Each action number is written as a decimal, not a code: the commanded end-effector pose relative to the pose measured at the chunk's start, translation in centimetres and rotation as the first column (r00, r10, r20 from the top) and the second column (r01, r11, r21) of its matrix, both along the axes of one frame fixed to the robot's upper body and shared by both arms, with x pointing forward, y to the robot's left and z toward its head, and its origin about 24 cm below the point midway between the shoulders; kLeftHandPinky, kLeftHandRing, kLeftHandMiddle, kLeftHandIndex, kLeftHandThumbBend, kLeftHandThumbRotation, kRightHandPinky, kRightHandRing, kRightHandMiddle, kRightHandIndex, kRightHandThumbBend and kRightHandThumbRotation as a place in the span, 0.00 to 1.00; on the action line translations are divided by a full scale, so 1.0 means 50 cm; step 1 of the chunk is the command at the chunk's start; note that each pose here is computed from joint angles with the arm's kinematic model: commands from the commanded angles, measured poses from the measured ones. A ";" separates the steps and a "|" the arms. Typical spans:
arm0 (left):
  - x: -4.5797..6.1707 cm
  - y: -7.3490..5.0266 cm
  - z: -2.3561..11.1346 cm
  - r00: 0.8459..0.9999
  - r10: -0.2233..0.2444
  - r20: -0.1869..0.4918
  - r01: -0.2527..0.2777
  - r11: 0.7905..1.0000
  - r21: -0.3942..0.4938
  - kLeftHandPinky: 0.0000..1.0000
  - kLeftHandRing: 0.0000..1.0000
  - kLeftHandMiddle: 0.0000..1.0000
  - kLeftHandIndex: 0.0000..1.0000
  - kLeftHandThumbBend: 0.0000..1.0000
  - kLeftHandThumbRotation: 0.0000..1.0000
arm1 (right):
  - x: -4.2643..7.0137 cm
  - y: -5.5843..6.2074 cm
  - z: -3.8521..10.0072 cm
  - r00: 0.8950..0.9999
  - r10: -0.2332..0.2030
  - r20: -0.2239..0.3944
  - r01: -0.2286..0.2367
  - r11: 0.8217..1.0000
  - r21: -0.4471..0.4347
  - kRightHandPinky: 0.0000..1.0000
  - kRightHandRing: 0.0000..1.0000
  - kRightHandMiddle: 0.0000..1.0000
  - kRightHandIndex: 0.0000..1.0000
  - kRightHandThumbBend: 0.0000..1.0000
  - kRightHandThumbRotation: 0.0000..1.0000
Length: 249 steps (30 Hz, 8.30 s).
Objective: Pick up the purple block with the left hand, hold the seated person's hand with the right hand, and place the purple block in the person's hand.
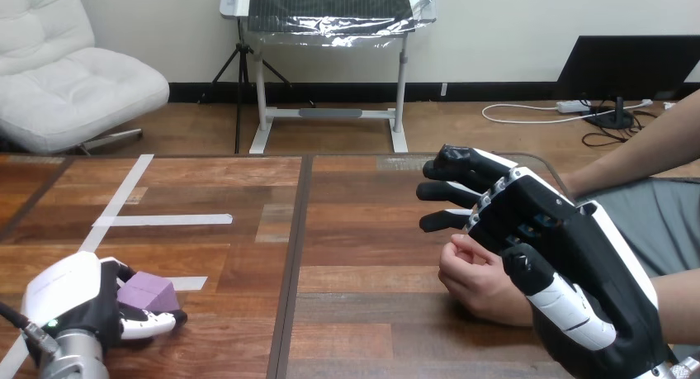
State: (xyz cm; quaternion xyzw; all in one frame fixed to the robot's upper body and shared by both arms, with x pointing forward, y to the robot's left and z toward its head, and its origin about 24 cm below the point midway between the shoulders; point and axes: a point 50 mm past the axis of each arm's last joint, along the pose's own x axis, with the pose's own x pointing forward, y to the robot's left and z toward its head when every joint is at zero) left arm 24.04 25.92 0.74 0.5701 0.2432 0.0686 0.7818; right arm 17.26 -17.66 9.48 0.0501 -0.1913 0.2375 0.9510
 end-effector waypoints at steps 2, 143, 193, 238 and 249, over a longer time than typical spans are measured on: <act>0.039 -0.021 0.032 0.996 -0.018 0.087 0.016 1.000 0.022 0.59 0.65 0.69 0.72 0.90 0.37 | 0.005 -0.001 0.034 0.996 0.016 0.088 -0.016 1.000 -0.001 0.69 0.79 0.82 0.80 0.73 0.57; -0.107 -0.151 0.284 0.718 0.088 0.690 0.319 0.840 -0.439 0.22 0.29 0.36 0.42 0.69 0.00 | 0.117 -0.172 0.067 0.943 -0.225 0.246 0.333 0.597 -0.730 0.77 0.90 0.94 0.94 0.86 0.58; -0.139 -0.166 0.290 0.631 0.028 0.775 0.510 0.738 -0.442 0.21 0.27 0.33 0.38 0.65 0.00 | 0.151 -0.256 0.044 0.948 -0.193 0.253 0.291 0.204 -0.935 0.97 0.95 0.95 0.97 1.00 0.38; -0.138 -0.160 0.283 0.627 0.024 0.779 0.535 0.713 -0.453 0.19 0.25 0.31 0.37 0.66 0.00 | 0.160 -0.251 -0.058 0.974 -0.167 0.155 0.172 0.092 -0.981 0.86 0.85 0.86 0.87 1.00 0.15; -0.138 -0.161 0.282 0.625 0.021 0.780 0.536 0.715 -0.449 0.19 0.25 0.31 0.37 0.65 0.00 | 0.161 -0.246 -0.085 0.970 -0.180 0.164 0.183 0.091 -0.979 0.80 0.81 0.82 0.82 1.00 0.07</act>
